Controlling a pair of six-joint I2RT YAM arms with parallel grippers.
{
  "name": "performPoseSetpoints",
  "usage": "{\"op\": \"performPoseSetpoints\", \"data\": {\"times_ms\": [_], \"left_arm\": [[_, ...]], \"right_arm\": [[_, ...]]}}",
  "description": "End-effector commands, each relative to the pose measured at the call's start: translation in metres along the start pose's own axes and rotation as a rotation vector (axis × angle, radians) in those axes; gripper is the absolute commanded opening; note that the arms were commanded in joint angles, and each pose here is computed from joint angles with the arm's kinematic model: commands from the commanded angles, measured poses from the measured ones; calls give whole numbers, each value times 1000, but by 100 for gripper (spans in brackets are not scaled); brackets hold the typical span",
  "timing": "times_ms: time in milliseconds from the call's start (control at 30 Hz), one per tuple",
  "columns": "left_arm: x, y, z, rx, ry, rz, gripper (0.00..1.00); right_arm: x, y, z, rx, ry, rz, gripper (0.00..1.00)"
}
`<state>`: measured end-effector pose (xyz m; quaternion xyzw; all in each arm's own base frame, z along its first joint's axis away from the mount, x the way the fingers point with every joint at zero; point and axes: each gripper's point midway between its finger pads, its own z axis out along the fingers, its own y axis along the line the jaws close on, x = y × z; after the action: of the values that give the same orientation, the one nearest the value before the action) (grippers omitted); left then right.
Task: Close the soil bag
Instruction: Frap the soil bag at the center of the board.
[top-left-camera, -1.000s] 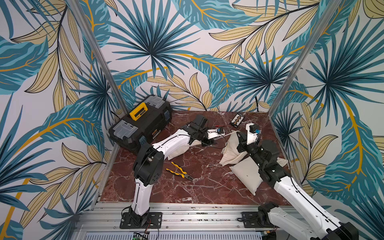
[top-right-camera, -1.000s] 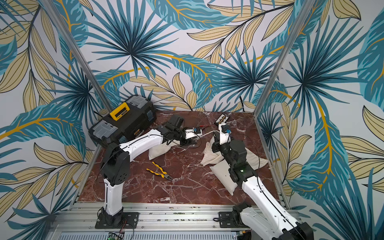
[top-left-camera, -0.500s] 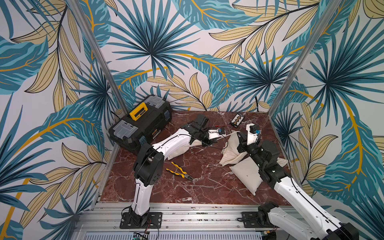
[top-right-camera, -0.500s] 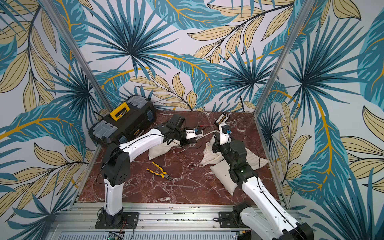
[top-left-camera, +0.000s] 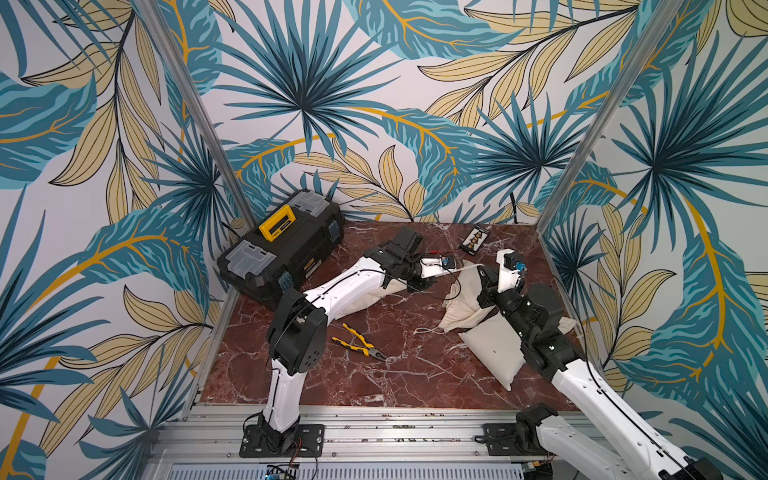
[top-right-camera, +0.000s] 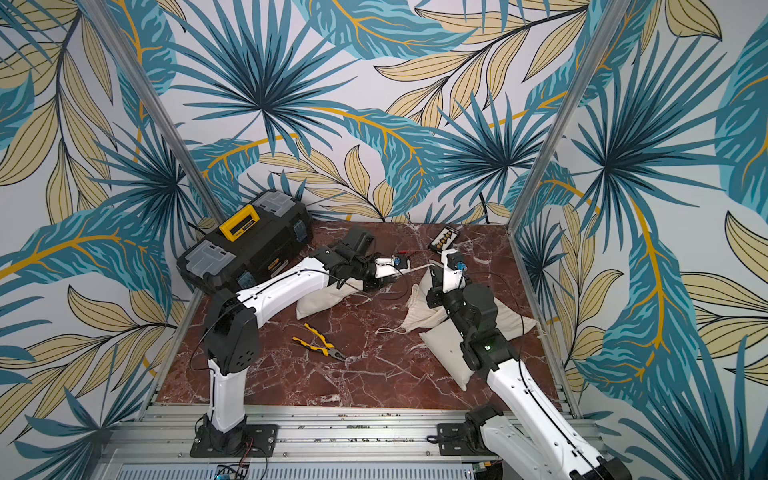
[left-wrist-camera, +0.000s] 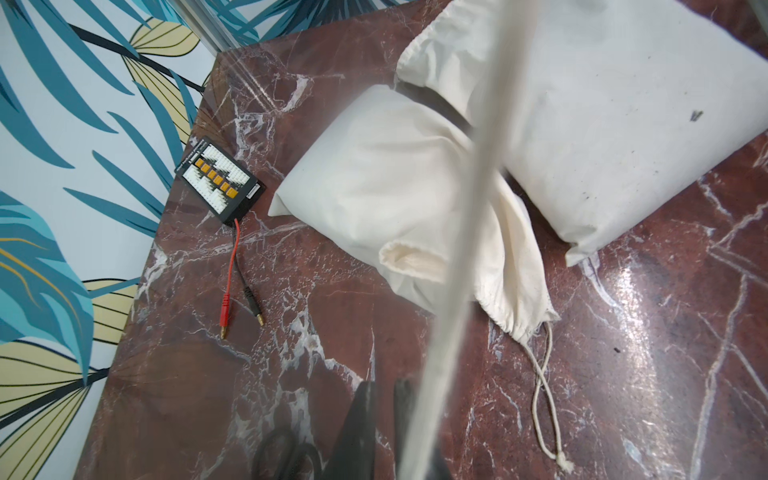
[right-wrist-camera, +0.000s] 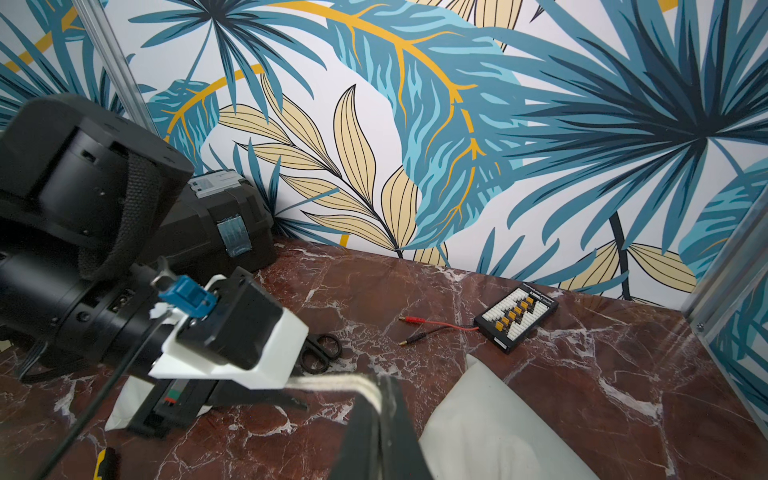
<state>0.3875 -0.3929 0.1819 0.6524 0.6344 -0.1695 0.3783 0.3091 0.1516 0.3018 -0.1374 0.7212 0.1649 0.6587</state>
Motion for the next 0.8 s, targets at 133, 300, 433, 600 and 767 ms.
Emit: {"op": "performPoseSetpoints", "data": {"times_ms": [133,300,433,600,767], "left_arm": [[47,18,-7,-146,196,-4,0],[86,27,-9,-168,280,-100,0],[123,35,-14,-243,392,-134,0],[178,45,-24,-317,518,-241,0],[221,58,-44,-426,627,-320,0]], "right_arm": [[-16,-24,-30,132,-55,7,0],[-34,-38,-61,212,-125,22,0],[-36,-49,-79,269,-160,28,0],[-42,-55,-90,301,-189,54,0],[-43,-58,-95,321,-213,63,0]]}}
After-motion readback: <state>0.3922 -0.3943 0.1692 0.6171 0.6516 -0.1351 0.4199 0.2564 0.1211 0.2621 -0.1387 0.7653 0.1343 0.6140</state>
